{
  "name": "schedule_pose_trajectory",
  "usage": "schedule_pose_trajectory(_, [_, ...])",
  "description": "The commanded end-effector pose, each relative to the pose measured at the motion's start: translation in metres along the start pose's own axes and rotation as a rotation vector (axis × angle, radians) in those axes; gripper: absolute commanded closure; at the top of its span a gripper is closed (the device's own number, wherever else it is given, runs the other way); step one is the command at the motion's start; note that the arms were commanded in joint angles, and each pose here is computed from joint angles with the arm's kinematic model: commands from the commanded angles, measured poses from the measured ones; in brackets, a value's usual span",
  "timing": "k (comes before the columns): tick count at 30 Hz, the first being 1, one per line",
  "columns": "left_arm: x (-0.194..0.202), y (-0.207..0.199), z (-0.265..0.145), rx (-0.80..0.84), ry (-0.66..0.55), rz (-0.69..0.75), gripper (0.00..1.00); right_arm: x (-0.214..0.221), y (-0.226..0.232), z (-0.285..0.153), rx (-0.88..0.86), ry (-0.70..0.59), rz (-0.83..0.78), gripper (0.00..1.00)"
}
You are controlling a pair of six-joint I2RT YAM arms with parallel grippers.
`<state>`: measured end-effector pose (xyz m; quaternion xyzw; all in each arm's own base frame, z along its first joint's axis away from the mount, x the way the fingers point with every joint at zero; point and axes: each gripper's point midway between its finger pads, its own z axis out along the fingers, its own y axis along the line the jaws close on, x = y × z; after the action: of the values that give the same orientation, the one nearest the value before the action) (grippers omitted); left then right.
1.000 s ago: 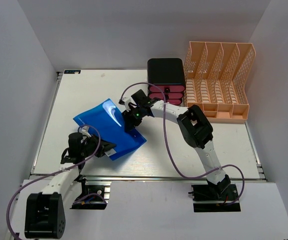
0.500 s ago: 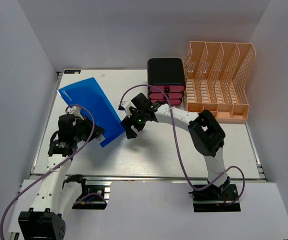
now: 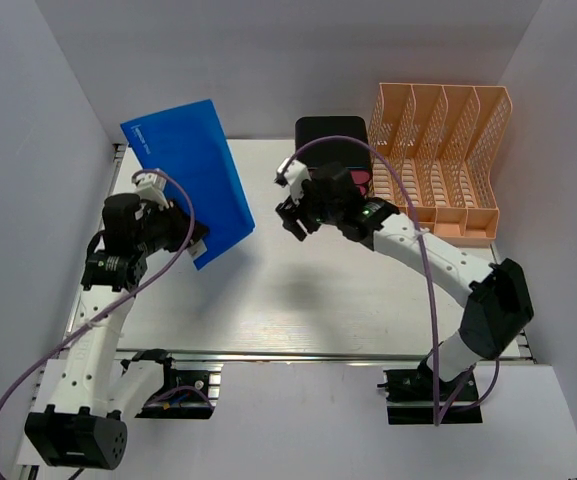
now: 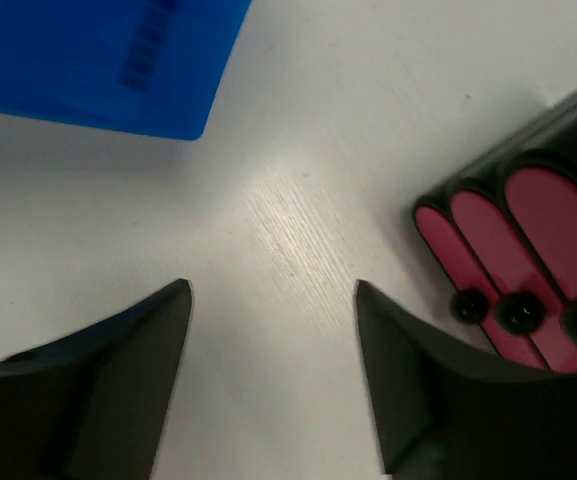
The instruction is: Organize the desk
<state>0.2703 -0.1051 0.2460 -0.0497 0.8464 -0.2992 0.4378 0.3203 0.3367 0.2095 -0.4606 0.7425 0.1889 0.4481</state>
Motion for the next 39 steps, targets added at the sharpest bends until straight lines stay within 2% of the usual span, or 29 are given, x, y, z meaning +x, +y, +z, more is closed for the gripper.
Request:
schedule_pose_trajectory(1, [-0.060, -0.056, -0.014, 0.187, -0.162, 0.163, 1.00, -0.025, -0.030, -0.035, 0.116, -0.100, -0.001, 0.34])
schedule_pose_trajectory(2, [-0.061, -0.061, -0.008, 0.204, -0.142, 0.162, 1.00, -0.029, -0.032, -0.042, 0.125, -0.114, 0.002, 0.48])
schedule_pose_trajectory(5, [-0.068, -0.080, -0.001, 0.245, -0.126, 0.183, 1.00, -0.038, -0.048, -0.066, 0.170, -0.130, 0.016, 0.75])
schedule_pose_trajectory(8, [-0.070, -0.102, 0.015, 0.275, -0.097, 0.207, 1.00, -0.045, -0.065, -0.089, 0.217, -0.132, 0.030, 0.92])
schedule_pose_trajectory(10, [-0.074, -0.113, 0.031, 0.262, -0.088, 0.224, 1.00, -0.054, -0.078, -0.106, 0.259, -0.150, 0.035, 0.96])
schedule_pose_trajectory(11, [-0.065, -0.128, 0.037, 0.287, -0.061, 0.245, 1.00, -0.054, -0.084, -0.113, 0.277, -0.152, 0.041, 0.96])
schedule_pose_trajectory(12, [-0.061, -0.127, 0.054, 0.250, -0.037, 0.246, 1.00, -0.058, -0.087, -0.121, 0.290, -0.166, 0.044, 0.97])
schedule_pose_trajectory(15, [-0.055, -0.160, 0.069, 0.263, -0.024, 0.288, 1.00, -0.063, -0.118, -0.153, 0.440, -0.188, 0.110, 0.99])
schedule_pose_trajectory(18, [-0.061, -0.182, 0.073, 0.269, -0.102, 0.300, 1.00, -0.066, -0.145, -0.189, 0.566, -0.213, 0.179, 1.00])
schedule_pose_trajectory(23, [-0.045, -0.228, 0.093, 0.311, -0.127, 0.351, 1.00, -0.067, -0.168, -0.246, 0.708, -0.311, 0.213, 1.00])
schedule_pose_trajectory(25, [-0.028, -0.249, 0.101, 0.324, -0.116, 0.382, 1.00, -0.064, -0.169, -0.252, 0.716, -0.306, 0.221, 1.00])
schedule_pose_trajectory(31, [-0.011, -0.314, 0.103, 0.429, -0.150, 0.403, 1.00, -0.047, -0.173, -0.264, 0.755, -0.287, 0.212, 1.00])
schedule_pose_trajectory(37, [-0.011, -0.337, 0.144, 0.322, -0.306, 0.400, 1.00, -0.037, -0.176, -0.281, 0.808, -0.300, 0.211, 1.00])
schedule_pose_trajectory(38, [-0.010, -0.329, 0.162, 0.235, -0.333, 0.400, 1.00, -0.038, -0.174, -0.286, 0.815, -0.312, 0.207, 1.00])
schedule_pose_trajectory(39, [-0.024, -0.334, 0.163, 0.212, -0.379, 0.391, 1.00, -0.032, -0.175, -0.287, 0.824, -0.305, 0.210, 1.00])
